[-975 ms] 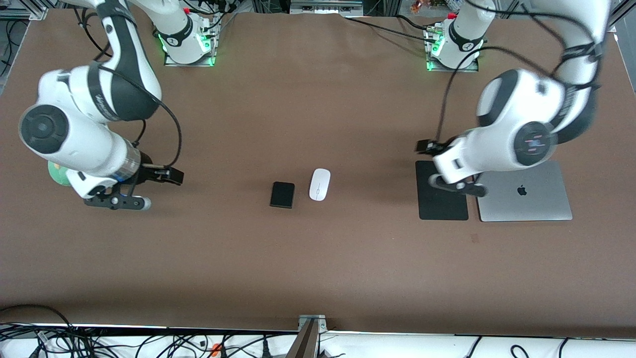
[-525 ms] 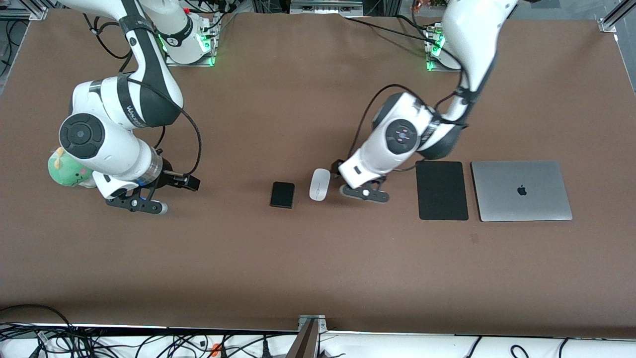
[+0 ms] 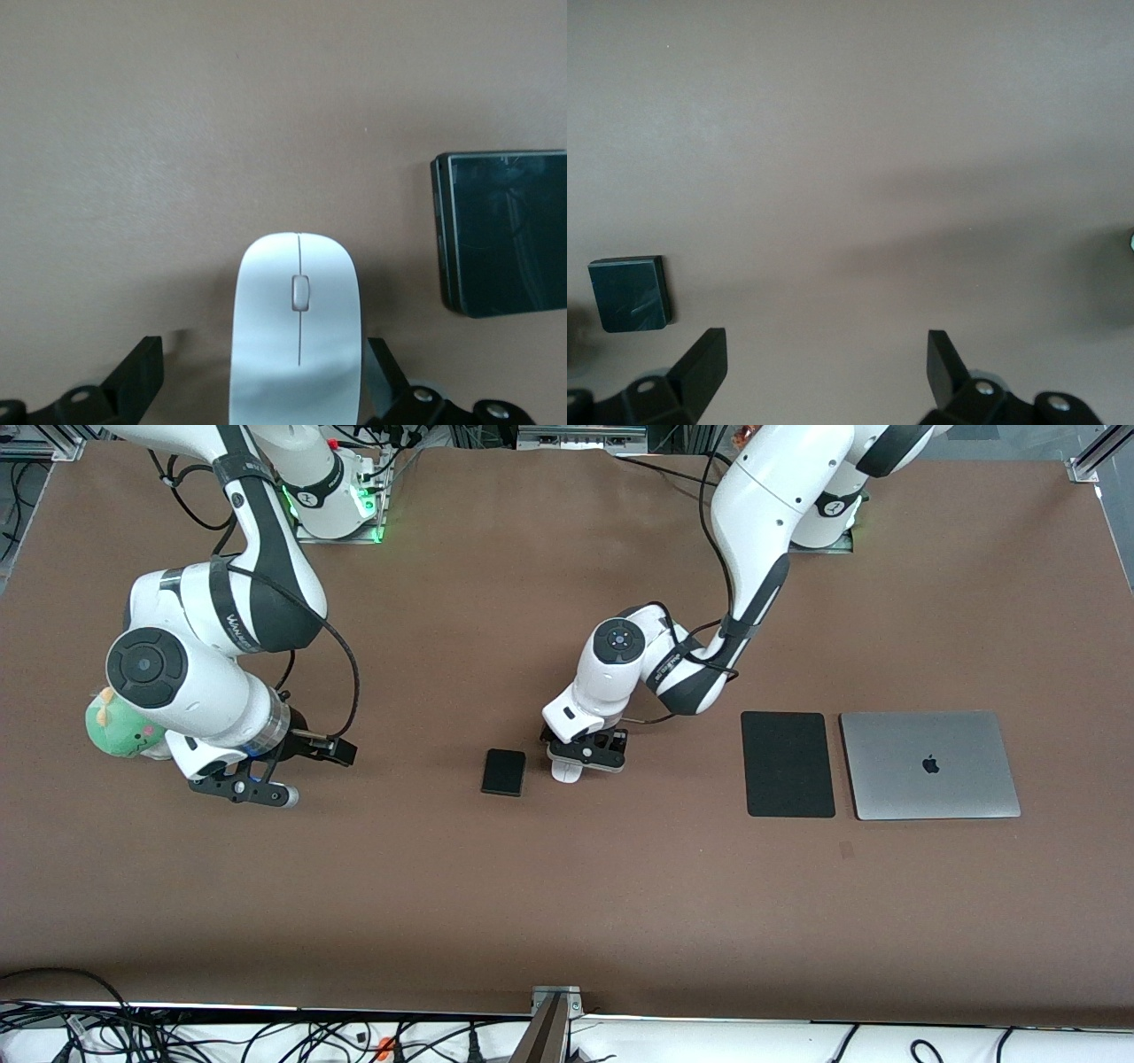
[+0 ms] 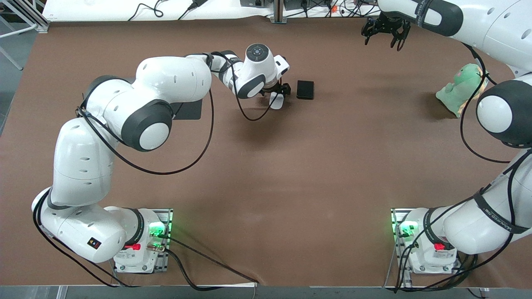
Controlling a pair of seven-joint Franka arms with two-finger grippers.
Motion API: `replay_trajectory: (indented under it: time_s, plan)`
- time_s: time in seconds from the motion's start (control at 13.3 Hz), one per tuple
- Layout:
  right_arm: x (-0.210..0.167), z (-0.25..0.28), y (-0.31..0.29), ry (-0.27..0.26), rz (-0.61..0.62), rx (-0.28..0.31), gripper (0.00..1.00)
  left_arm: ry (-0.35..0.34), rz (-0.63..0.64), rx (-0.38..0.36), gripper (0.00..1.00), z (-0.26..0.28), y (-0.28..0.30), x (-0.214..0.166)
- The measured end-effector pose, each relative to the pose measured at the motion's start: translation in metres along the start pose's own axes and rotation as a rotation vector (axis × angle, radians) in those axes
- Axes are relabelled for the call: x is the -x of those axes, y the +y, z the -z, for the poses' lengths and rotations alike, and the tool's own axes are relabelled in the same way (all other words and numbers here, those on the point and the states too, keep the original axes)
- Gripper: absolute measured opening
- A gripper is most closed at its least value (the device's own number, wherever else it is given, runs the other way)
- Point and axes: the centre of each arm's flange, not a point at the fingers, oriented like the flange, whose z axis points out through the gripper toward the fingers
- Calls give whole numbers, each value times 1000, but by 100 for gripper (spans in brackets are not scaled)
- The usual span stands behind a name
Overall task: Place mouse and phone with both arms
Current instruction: 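Reach the left gripper to the white mouse while the right gripper swings inward, then grasp the white mouse with the left gripper and lift it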
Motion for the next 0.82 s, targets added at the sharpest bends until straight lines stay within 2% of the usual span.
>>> replay_trajectory:
  time_s: [0.6, 0.75, 0.82]
  plan:
    - [1, 0, -5, 6, 7, -2, 100, 37, -52, 12, 100, -15, 14, 10]
    - [2, 0, -7, 6, 11, -2, 100, 49, -73, 5, 81, -14, 14, 9]
    - [3, 0, -8, 6, 12, -2, 100, 55, -75, 4, 68, -13, 14, 7]
